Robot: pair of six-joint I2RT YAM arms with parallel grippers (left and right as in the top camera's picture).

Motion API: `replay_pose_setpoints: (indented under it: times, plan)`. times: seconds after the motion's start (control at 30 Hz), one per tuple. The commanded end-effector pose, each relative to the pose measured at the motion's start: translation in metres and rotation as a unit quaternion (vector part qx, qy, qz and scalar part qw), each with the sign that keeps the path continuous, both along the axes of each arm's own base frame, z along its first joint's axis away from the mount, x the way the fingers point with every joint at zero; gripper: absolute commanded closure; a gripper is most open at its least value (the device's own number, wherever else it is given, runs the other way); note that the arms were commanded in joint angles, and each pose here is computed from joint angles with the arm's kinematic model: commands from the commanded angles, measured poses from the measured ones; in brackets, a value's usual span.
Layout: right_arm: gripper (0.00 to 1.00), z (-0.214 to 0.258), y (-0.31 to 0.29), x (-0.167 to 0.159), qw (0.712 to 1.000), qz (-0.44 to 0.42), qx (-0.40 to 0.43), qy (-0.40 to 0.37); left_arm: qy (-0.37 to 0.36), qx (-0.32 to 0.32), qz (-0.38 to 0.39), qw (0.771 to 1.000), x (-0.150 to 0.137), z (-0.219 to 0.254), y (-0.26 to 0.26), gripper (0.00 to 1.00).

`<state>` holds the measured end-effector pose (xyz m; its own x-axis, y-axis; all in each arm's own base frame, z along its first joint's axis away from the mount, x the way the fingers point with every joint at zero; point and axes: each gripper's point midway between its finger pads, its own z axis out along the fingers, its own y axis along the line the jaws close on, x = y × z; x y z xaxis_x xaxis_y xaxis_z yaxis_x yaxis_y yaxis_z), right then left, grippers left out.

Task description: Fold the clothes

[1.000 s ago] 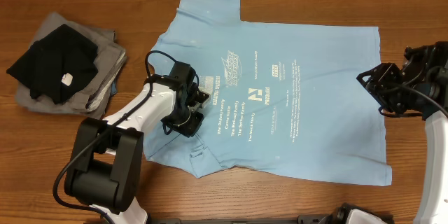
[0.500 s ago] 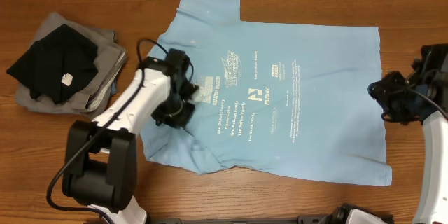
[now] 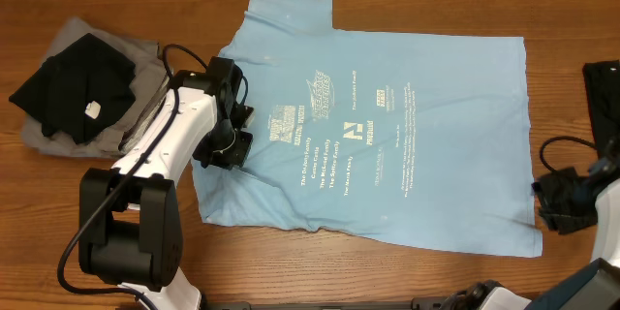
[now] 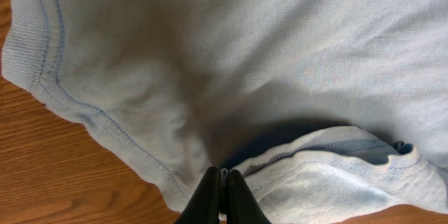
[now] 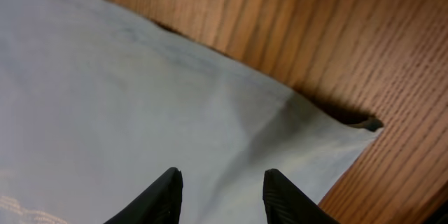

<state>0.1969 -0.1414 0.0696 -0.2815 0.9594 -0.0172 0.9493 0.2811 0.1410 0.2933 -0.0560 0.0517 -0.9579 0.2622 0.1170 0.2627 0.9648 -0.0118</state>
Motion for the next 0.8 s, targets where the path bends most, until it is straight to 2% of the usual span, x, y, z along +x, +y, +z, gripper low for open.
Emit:
replay_pose_setpoints:
  times: [0.0, 0.07, 0.43, 0.67, 0.77]
  plan:
    - [0.59, -0.008, -0.008, -0.012, 0.999, -0.030, 0.004, 0.014, -0.012, 0.004, 0.014, 1.000, 0.006, 0.006, 0.002, 0.96]
    - [0.59, -0.011, -0.011, -0.019, 0.999, -0.044, 0.008, 0.020, -0.012, 0.004, 0.016, 1.000, 0.006, 0.006, 0.002, 0.96]
    - [0.76, -0.029, -0.017, -0.069, 0.988, -0.135, 0.043, 0.058, -0.006, 0.002, 0.024, 1.000, 0.003, 0.006, 0.001, 0.96]
    - [0.75, -0.060, -0.003, -0.079, 0.987, -0.142, 0.052, 0.058, -0.006, -0.017, 0.026, 0.999, 0.004, 0.006, -0.006, 0.96]
    - [0.69, -0.069, -0.003, -0.081, 0.987, -0.142, 0.043, 0.055, -0.005, -0.020, 0.026, 0.999, 0.003, 0.006, -0.006, 0.96]
